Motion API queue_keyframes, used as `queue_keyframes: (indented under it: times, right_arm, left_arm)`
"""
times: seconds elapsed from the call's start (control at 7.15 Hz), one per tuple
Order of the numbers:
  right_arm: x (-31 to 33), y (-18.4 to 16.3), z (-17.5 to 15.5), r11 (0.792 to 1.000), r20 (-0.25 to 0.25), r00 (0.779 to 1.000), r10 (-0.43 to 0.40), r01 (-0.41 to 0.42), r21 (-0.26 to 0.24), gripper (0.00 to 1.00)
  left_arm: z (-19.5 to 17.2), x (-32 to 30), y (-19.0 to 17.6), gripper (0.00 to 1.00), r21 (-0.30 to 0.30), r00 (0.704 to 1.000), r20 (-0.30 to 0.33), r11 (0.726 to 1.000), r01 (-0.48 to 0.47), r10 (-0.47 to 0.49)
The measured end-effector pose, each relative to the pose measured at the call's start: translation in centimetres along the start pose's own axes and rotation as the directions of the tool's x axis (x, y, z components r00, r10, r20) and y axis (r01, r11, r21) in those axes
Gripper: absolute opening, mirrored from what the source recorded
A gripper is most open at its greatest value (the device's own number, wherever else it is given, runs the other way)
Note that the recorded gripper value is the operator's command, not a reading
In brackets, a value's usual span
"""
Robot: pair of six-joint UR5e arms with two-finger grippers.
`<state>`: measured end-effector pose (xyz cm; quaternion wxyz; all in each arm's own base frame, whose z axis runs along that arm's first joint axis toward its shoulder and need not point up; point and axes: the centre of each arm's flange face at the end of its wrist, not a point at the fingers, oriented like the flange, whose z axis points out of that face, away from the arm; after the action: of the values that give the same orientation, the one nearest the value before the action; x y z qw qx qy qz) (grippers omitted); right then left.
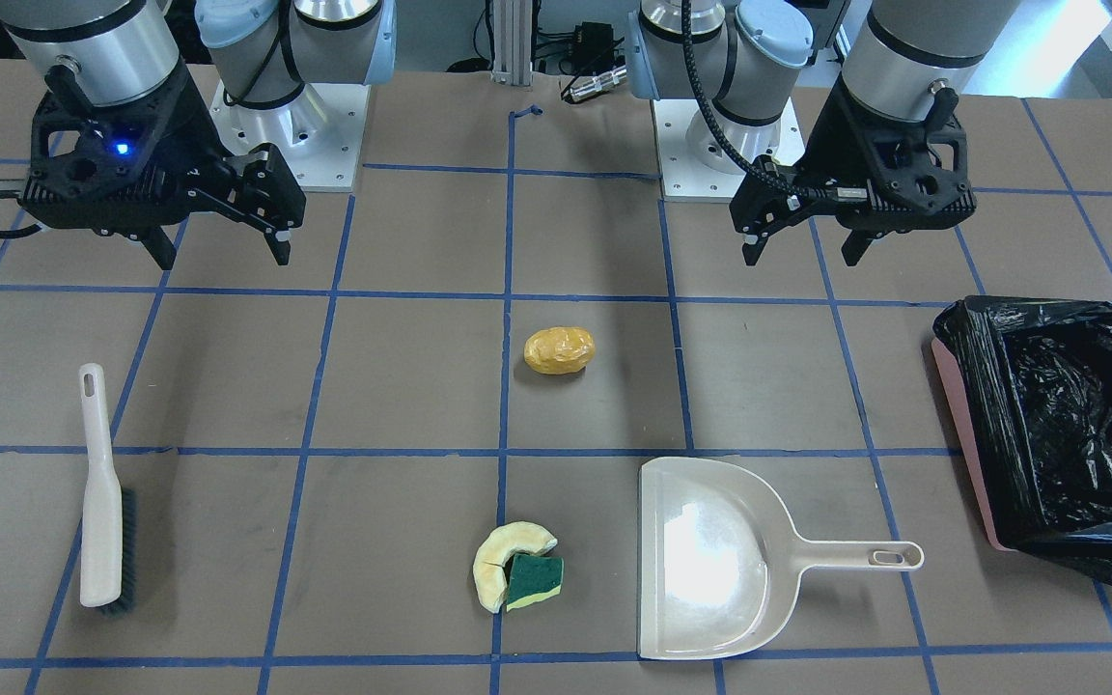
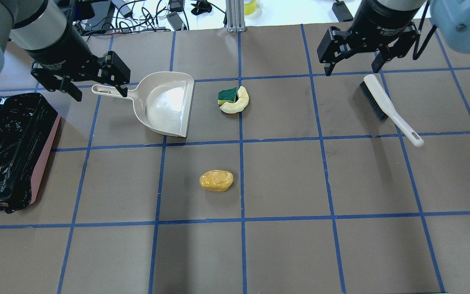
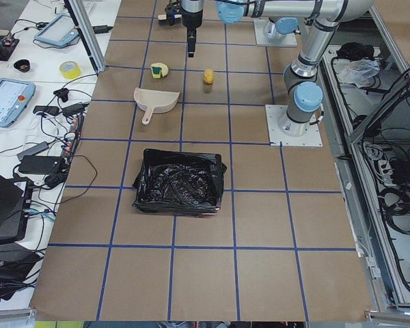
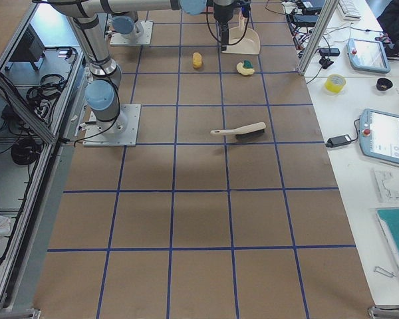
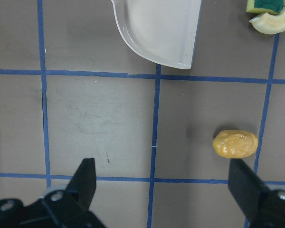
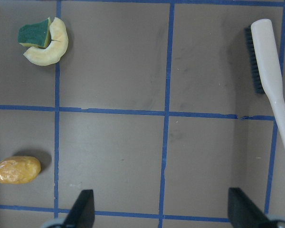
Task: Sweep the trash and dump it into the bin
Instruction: 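Move left gripper to the beige dustpan while right gripper approaches the white brush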
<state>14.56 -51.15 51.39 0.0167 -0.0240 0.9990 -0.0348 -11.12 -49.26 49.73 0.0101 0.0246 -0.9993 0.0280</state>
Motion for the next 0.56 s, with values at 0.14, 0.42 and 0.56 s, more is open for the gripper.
queue_keyframes:
  times: [0.14,0.42,0.56]
  right_arm:
    - [0.00,0.01,0.01,1.000,0.000,1.000,0.000,0.000,-0.001,1.00]
    - [0.01,0.03,0.04,1.000,-0.001,1.000,-0.001,0.001,-0.003,1.00]
    - [0.07,0.06,0.11,1.000,-0.001,1.000,0.000,0.000,-0.008,1.00]
  left_arm:
    - [0.03,-0.02,0.09,1.00,-0.001,1.000,0.001,1.000,-0.001,0.001]
    - [0.01,-0.05,0.62,1.00,-0.021,1.000,0.004,1.000,-0.007,0.007]
    - [0.17,-0.07,0.89,1.00,-0.040,1.000,0.005,0.999,-0.007,0.007]
